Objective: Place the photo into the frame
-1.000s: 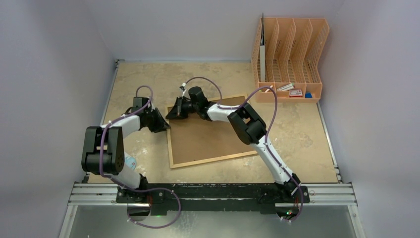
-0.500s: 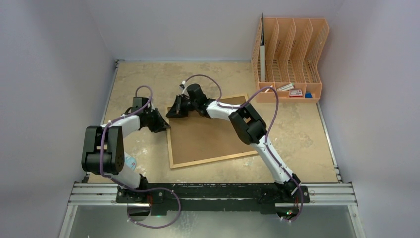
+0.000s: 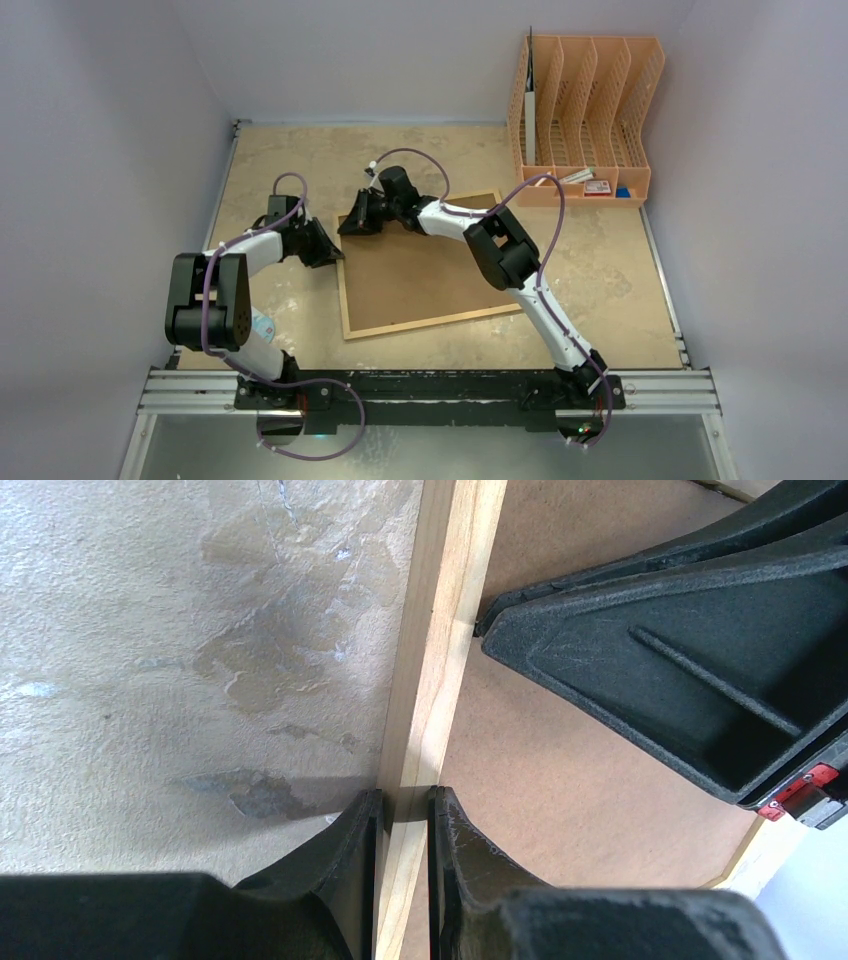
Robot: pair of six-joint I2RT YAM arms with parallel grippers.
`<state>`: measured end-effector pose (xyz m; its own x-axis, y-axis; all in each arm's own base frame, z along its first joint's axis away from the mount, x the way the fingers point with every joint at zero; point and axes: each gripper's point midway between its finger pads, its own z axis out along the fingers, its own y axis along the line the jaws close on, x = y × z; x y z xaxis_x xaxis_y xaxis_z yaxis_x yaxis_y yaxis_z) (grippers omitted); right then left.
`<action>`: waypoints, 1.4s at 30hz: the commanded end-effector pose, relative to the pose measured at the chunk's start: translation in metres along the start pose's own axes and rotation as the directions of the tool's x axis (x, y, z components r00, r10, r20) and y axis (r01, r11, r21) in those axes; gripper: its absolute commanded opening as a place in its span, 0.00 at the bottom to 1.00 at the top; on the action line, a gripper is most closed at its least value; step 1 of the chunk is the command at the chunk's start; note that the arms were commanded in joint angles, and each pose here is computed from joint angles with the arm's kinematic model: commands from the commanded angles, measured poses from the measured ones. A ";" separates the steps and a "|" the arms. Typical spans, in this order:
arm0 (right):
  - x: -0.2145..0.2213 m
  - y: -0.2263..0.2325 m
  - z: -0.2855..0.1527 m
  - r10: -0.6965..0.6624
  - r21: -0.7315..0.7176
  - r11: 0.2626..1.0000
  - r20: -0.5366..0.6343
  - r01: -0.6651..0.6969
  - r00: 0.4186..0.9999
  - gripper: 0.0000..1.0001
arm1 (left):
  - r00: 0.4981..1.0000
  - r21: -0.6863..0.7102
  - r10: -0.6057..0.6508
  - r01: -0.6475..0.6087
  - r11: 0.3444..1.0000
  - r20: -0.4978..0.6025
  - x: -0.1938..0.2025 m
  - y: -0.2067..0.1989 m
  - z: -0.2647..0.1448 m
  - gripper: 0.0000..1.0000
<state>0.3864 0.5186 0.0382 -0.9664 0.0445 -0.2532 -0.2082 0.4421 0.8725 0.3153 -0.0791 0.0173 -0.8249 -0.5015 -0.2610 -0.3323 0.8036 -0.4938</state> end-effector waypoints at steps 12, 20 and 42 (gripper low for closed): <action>0.036 -0.088 -0.001 0.033 0.224 0.975 -0.100 -0.010 0.994 0.19 | 0.983 -0.217 -0.069 0.031 0.976 -0.169 0.054 0.054 0.004 0.00; 0.045 -0.117 -0.005 0.046 0.333 0.943 -0.114 -0.005 0.992 0.22 | 0.983 -0.221 -0.069 0.030 0.975 -0.169 0.054 0.055 0.004 0.00; -0.012 -0.096 -0.039 -0.078 0.473 0.881 0.109 0.017 0.991 0.27 | 0.996 -0.121 -0.039 0.029 0.992 -0.081 0.016 0.021 -0.008 0.08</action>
<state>0.3888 0.5125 0.0319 -0.9359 0.0392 -0.3500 -0.2667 0.5704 0.7769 0.3165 -0.0781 0.0197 -0.8273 -0.5031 -0.2501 -0.3431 0.8049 -0.4841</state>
